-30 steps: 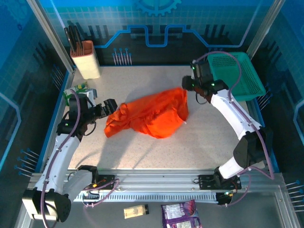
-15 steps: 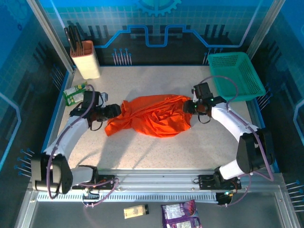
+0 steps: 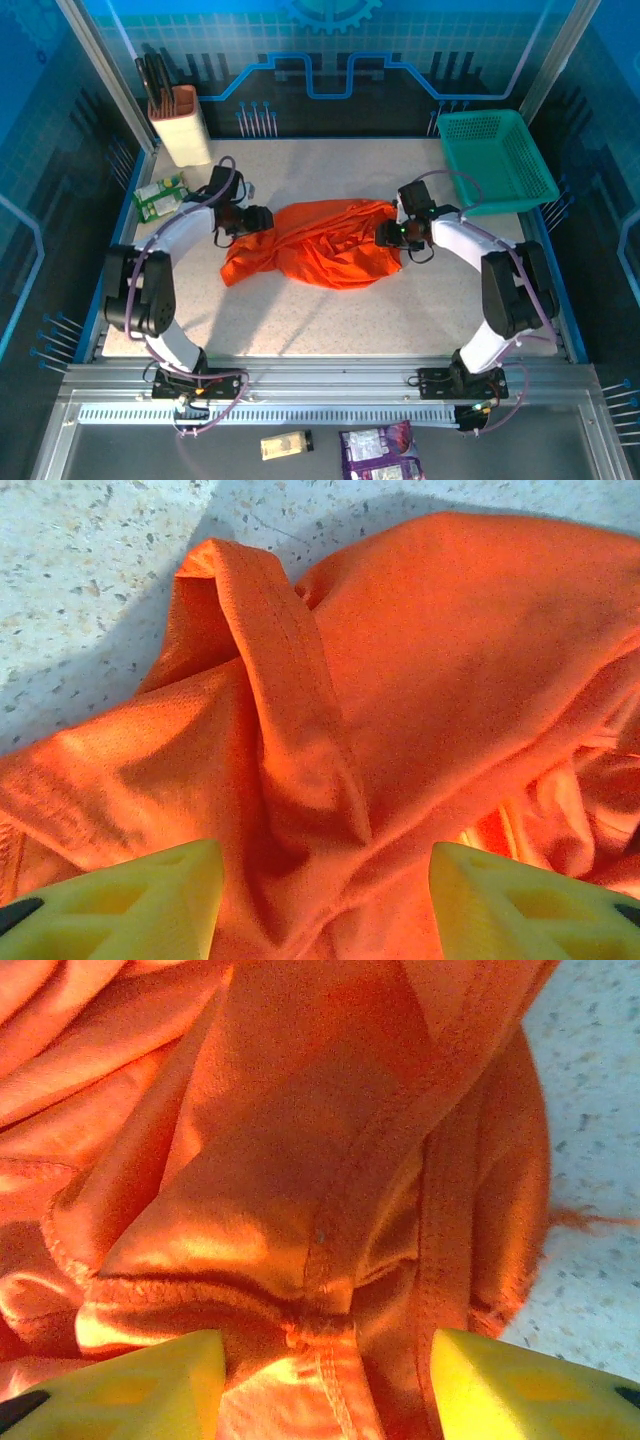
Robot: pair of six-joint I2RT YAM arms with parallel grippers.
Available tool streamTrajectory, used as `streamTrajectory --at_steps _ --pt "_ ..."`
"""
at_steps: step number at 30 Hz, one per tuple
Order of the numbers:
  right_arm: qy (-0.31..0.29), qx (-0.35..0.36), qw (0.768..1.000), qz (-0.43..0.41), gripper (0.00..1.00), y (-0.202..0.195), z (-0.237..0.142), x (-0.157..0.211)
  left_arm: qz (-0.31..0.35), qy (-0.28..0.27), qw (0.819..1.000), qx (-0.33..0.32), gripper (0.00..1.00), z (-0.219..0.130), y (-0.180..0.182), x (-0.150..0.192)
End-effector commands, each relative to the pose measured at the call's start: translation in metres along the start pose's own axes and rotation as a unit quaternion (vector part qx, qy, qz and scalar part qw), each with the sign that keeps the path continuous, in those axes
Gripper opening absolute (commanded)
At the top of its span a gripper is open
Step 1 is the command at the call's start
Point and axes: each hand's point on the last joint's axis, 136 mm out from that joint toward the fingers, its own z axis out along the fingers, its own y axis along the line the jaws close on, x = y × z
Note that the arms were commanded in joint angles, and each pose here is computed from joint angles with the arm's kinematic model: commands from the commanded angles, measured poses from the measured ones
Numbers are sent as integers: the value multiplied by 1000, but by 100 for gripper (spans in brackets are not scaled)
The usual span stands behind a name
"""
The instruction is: Fold the inside-out t-shirt
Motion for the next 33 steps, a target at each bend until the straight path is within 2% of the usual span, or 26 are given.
streamTrajectory --at_steps 1,4,6,8,13,15,19,25,29,33 --pt "-7 -22 1000 -1 57 9 4 -15 15 20 1000 -1 56 11 -7 3" --pt "-1 -21 1000 2 52 8 10 -16 18 38 999 -7 53 23 -7 10" --pt "0 -20 1000 3 43 8 11 -17 19 43 999 -8 41 28 -6 13" --pt "-3 -14 1000 3 31 6 8 -18 18 41 999 -10 25 29 -4 13" --pt "-34 -1 999 -8 3 8 -19 -29 26 -12 1000 -9 1 3 -12 -9" --pt "-53 5 998 -17 0 10 -36 -38 27 -45 999 1 0 -20 -19 -26" --pt "-98 10 994 -39 0 19 -74 -60 8 -131 990 59 0 -88 -35 -68" --pt "-165 1 984 -65 0 34 -121 -115 -29 -269 951 150 0 -219 -43 -123" --pt "-211 -21 974 -84 0 55 -152 -168 -20 -356 919 170 0 -310 -49 -134" --pt "-257 -33 961 -94 0 70 -173 -220 1 -422 890 173 0 -385 -61 -126"
